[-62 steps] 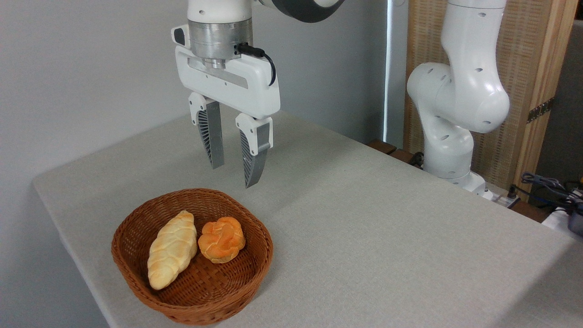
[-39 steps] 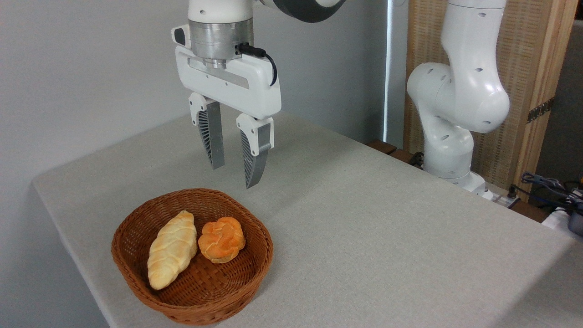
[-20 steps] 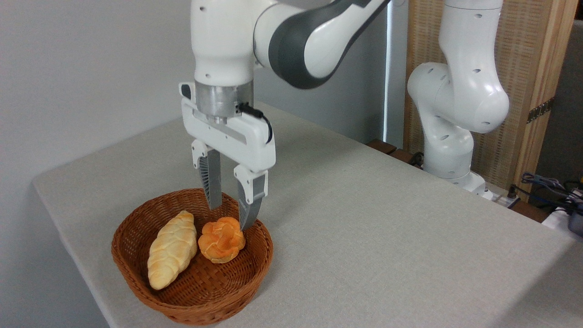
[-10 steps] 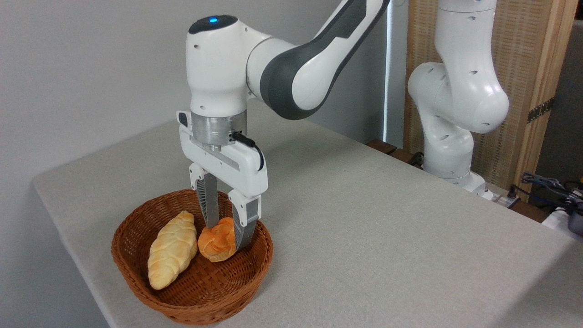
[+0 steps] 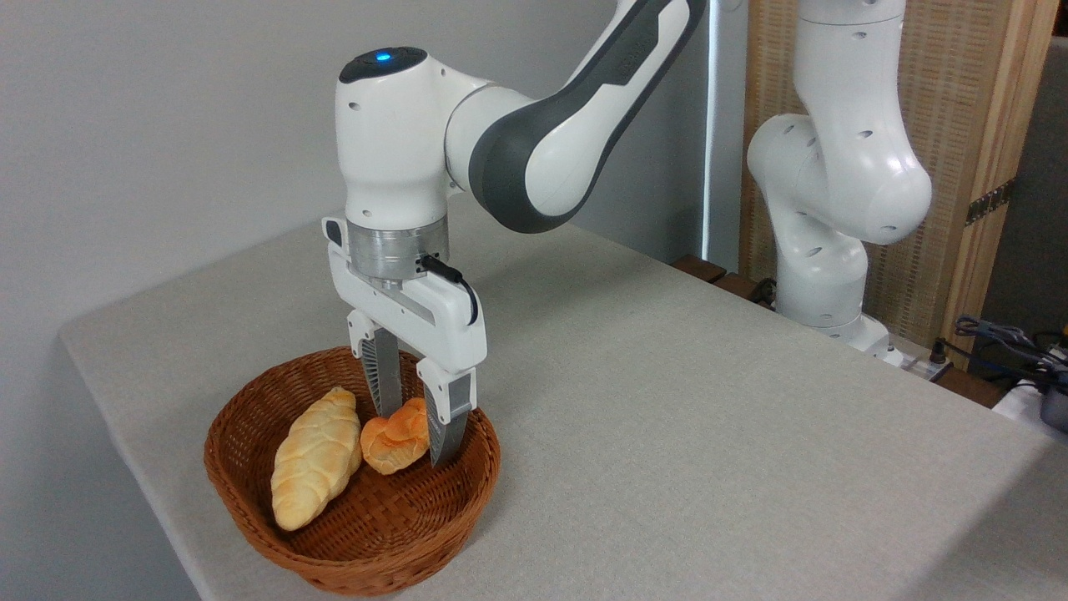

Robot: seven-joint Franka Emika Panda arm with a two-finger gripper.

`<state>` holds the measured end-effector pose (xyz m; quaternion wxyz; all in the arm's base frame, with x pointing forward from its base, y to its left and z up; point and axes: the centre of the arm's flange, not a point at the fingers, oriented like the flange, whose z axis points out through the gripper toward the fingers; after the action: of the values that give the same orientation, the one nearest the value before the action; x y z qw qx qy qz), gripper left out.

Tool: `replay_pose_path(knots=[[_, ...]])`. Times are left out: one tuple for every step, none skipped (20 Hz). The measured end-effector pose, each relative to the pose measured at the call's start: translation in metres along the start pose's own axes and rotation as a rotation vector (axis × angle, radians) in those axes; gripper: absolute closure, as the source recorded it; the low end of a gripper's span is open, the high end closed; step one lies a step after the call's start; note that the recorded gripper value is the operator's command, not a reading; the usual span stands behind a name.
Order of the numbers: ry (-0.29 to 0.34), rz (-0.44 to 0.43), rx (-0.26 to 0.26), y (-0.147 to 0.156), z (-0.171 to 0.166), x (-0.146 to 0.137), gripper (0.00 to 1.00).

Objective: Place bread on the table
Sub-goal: 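Lower the open gripper onto the round orange bun and close it, then lift the gripped orange bun up out of the basket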

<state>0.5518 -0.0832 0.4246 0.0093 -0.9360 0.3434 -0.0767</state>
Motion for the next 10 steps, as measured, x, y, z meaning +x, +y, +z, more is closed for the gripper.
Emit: replay_pose_path(knots=[[0.0,0.0,0.0,0.0,-0.0001,0.0001,0.61],[0.001,0.0,0.0,-0.0001,-0.0003,0.0002,0.61],[0.001,0.0,0.0,-0.0001,-0.0003,0.0002,0.61],[0.001,0.0,0.0,-0.0001,-0.0004,0.0002,0.6],[0.001,0.0,0.001,-0.0002,-0.0006,0.0004,0.6],[0.002,0.0,0.001,-0.0003,-0.0008,0.0005,0.59],[0.002,0.0,0.001,-0.0003,-0.0009,0.0005,0.59],[0.002,0.0,0.001,-0.0004,-0.0011,0.0006,0.59],[0.003,0.0,0.002,-0.0004,-0.0013,0.0008,0.59],[0.003,0.0,0.002,-0.0005,-0.0016,0.001,0.59]])
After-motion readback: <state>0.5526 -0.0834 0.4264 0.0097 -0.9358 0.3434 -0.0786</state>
